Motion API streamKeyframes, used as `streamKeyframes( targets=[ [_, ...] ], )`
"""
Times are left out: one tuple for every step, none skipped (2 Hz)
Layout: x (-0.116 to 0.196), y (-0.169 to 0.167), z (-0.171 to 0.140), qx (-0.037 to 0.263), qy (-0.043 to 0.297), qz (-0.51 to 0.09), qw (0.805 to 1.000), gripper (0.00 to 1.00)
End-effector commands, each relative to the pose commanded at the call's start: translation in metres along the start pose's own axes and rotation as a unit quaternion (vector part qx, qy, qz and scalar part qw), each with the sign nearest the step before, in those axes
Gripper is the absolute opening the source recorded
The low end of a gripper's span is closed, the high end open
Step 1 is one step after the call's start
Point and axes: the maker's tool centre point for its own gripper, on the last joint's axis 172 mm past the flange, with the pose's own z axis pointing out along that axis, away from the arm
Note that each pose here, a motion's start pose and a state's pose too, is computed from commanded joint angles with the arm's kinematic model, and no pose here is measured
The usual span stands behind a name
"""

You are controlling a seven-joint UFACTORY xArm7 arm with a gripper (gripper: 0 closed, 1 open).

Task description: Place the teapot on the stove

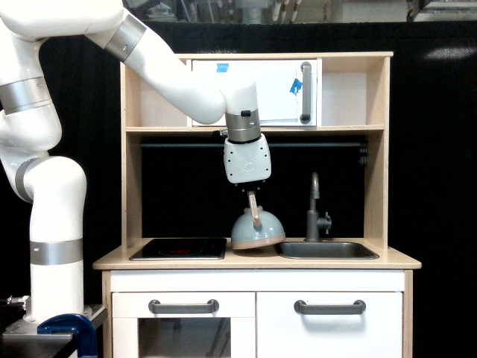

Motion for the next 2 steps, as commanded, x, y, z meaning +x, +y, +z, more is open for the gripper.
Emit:
streamKeyframes(
  targets=[
    [-0.011, -0.012, -0.023, 0.093, -0.01, -0.132, 0.987, 0.0],
    [-0.041, -0.05, -0.05, 0.106, -0.064, -0.213, 0.969, 0.0]
  ],
)
